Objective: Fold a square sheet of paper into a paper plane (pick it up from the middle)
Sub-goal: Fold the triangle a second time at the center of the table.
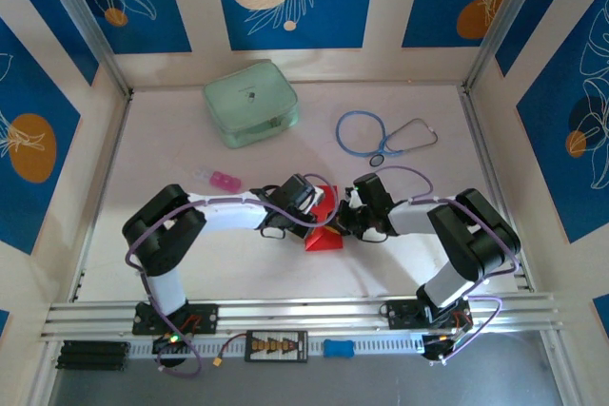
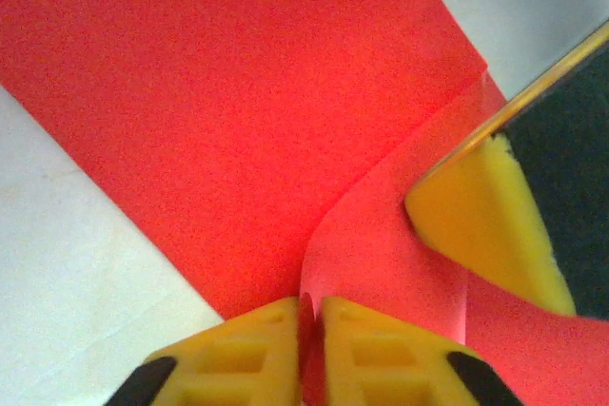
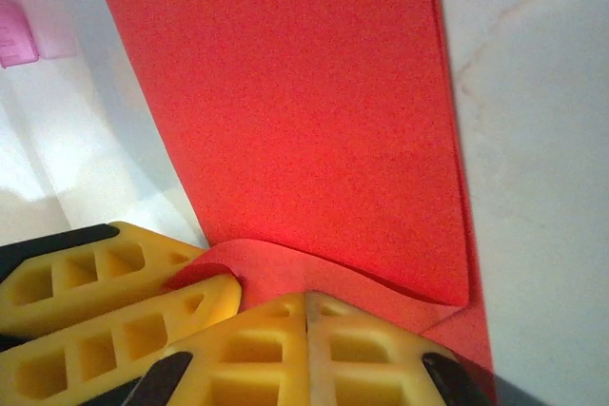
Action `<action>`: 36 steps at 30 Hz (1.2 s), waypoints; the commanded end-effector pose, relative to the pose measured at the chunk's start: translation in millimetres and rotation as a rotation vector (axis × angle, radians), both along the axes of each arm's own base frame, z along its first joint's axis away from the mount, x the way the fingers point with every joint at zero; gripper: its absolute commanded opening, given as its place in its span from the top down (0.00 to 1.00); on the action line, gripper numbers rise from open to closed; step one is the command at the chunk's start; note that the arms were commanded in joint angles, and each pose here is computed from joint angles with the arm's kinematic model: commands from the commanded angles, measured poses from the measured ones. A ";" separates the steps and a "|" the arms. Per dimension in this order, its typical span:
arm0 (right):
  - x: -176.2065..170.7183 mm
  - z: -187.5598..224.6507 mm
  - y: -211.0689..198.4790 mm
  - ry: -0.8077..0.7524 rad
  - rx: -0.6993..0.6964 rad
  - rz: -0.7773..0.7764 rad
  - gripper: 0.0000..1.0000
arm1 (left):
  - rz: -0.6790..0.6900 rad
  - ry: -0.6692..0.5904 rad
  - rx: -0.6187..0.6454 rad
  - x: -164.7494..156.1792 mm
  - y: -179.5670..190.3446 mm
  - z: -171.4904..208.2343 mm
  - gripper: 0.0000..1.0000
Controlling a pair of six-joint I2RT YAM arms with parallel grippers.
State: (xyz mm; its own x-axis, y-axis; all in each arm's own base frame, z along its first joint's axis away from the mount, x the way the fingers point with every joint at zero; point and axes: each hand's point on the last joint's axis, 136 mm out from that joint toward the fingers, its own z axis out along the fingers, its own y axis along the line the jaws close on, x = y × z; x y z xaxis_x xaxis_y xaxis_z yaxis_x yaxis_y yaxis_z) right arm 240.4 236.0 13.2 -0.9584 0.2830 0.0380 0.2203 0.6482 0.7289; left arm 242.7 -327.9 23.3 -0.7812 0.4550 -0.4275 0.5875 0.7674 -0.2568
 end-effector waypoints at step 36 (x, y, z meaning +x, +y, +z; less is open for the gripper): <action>-18.7 -26.0 -22.3 0.095 -0.109 -0.010 1.00 | 0.021 0.365 -0.242 -51.1 -29.4 5.8 1.00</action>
